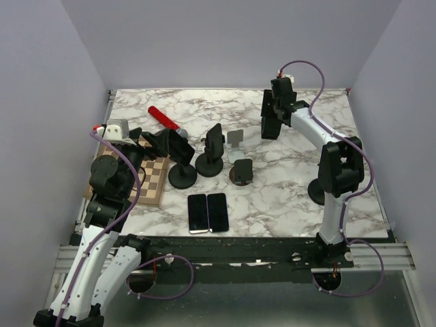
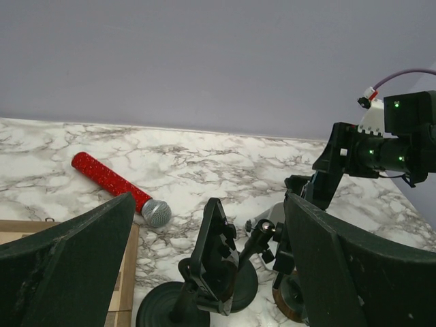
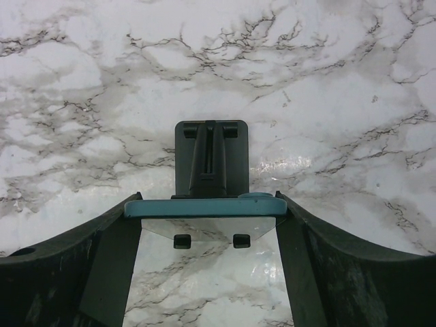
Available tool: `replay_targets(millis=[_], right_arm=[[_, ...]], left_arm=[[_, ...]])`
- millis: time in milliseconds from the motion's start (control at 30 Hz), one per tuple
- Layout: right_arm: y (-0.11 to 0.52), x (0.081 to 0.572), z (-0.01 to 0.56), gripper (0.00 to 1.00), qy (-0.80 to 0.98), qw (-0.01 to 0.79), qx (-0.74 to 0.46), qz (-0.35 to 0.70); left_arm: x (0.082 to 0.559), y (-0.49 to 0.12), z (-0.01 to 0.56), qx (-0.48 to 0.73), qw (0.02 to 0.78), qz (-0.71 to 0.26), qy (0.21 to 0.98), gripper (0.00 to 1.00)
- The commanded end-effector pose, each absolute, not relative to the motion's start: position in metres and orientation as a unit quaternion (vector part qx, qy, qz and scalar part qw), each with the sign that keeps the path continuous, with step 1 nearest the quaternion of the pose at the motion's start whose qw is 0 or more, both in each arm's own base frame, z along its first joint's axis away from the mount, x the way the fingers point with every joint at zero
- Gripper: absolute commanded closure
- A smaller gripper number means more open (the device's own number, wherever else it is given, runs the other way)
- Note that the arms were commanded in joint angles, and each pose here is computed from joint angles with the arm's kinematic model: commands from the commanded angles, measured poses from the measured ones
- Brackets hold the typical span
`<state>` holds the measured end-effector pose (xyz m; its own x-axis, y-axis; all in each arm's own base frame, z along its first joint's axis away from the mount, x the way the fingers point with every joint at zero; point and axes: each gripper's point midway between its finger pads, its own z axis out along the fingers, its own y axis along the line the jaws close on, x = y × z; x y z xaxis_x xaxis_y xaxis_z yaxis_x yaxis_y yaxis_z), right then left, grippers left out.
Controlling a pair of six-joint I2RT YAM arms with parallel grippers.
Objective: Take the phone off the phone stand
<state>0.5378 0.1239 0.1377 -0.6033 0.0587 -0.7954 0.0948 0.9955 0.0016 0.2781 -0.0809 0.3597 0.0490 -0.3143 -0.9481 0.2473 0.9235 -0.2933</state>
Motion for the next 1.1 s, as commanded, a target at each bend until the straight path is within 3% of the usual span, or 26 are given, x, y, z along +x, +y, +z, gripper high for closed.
replay_targets(millis=[0,433,700,1067], right_arm=[[0.129,0.537,0.137,0.37,0.898,0.439,0.023,-0.006],[0.124,0.525,0.198,0.72,0.88,0.474,0.036,0.004],[0.123,0.517,0.22,0.99,0.876,0.479,0.045,0.013],[0.144,0.465,0.249,0.99,0.882,0.458,0.026,0.107]], left_arm=[[0.277,-0.082,0.359,-0.022,0.724,-0.198,0.661,0.01],[0.281,-0.084,0.355,-0.022,0.717,-0.201,0.668,0.02],[0.28,-0.084,0.356,-0.022,0.719,-0.201,0.665,0.02],[0.279,-0.086,0.357,-0.019,0.717,-0.209,0.665,0.01]])
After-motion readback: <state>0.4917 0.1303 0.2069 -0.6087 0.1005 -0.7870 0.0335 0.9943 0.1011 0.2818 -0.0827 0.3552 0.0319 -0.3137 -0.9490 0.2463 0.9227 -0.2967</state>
